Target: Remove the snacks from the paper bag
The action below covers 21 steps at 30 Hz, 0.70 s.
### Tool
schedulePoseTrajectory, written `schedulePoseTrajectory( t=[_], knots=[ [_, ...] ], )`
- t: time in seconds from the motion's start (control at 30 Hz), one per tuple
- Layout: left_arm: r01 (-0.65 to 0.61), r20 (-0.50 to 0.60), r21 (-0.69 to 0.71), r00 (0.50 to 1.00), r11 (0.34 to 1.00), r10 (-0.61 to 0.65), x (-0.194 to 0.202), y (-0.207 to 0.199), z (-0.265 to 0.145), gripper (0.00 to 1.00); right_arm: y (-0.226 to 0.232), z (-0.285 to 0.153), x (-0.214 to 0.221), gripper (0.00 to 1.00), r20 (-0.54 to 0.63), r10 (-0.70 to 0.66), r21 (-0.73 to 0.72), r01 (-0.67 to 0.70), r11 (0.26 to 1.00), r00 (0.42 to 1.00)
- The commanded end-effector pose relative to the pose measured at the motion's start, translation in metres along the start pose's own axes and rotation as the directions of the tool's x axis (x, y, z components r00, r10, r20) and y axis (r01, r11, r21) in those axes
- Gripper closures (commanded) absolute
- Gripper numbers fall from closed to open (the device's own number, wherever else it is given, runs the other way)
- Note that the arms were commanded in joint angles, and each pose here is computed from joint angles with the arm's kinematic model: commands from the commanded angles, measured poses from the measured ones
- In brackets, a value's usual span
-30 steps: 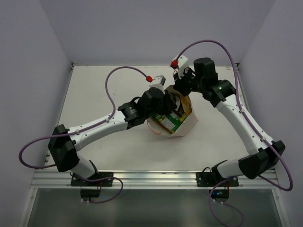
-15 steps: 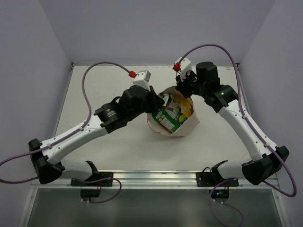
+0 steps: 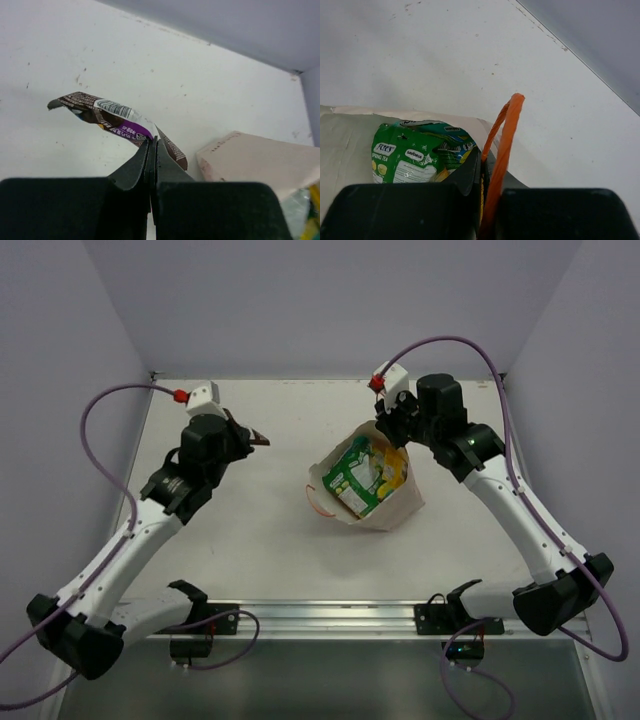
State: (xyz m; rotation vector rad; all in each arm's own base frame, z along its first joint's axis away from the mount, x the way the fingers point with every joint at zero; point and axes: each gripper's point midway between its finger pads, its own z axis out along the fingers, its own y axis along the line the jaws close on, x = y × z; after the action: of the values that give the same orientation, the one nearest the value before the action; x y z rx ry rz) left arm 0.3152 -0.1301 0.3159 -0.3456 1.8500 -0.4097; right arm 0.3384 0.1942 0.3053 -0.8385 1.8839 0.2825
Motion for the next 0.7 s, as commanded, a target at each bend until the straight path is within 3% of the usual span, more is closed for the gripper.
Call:
schedulePoseTrajectory(
  t=[0.0, 0.07, 0.2, 0.23, 0.27, 0.37, 0.4, 0.47, 0.53, 0.67],
  knots=[
    [-0.047, -0.031, 0.043, 0.998, 0.998, 0.049, 0.031, 0.009, 0.052, 1.0, -0.014, -0.032, -0.073, 1.0, 0.252, -0.046, 0.07, 0.029, 0.997, 0.967],
    [-0.037, -0.062, 0.018, 0.997, 0.999, 0.038, 0.051, 0.033, 0.078, 1.0, -0.013, -0.031, -0.074, 1.0, 0.256, -0.045, 0.063, 0.03, 0.998, 0.966],
    [0.008, -0.013, 0.004, 1.0, 1.0, -0.008, 0.061, 0.058, 0.108, 0.96, -0.011, -0.026, -0.071, 1.0, 0.244, -0.042, 0.048, 0.031, 0.998, 0.969],
    [0.021, -0.03, -0.008, 0.999, 1.0, -0.021, 0.067, 0.066, 0.11, 0.84, -0.01, -0.024, -0.07, 1.0, 0.239, -0.041, 0.045, 0.031, 0.999, 0.97],
    [0.027, -0.045, 0.013, 0.999, 1.0, -0.027, 0.07, 0.063, 0.108, 0.58, -0.01, -0.023, -0.069, 1.0, 0.234, -0.04, 0.044, 0.031, 0.999, 0.971],
    [0.052, -0.069, 0.111, 0.997, 0.992, -0.045, 0.063, 0.041, 0.088, 0.16, -0.01, -0.022, -0.068, 1.0, 0.227, -0.04, 0.04, 0.032, 0.999, 0.973],
    [0.068, -0.101, 0.113, 0.993, 0.991, -0.057, 0.066, 0.038, 0.08, 0.1, -0.01, -0.021, -0.068, 1.0, 0.225, -0.038, 0.038, 0.03, 0.999, 0.974],
    [0.084, -0.104, 0.175, 0.992, 0.981, -0.066, 0.051, 0.006, 0.055, 0.02, -0.009, -0.023, -0.069, 1.0, 0.231, -0.037, 0.034, 0.03, 0.999, 0.972],
    [0.096, -0.147, 0.247, 0.987, 0.964, -0.061, 0.049, -0.039, 0.025, 0.01, -0.009, -0.024, -0.071, 1.0, 0.235, -0.035, 0.033, 0.028, 0.999, 0.971],
    [0.205, -0.251, 0.39, 0.962, 0.898, -0.11, 0.057, -0.115, -0.022, 0.1, -0.01, -0.025, -0.073, 1.0, 0.238, -0.033, 0.04, 0.024, 0.999, 0.971]
  ],
)
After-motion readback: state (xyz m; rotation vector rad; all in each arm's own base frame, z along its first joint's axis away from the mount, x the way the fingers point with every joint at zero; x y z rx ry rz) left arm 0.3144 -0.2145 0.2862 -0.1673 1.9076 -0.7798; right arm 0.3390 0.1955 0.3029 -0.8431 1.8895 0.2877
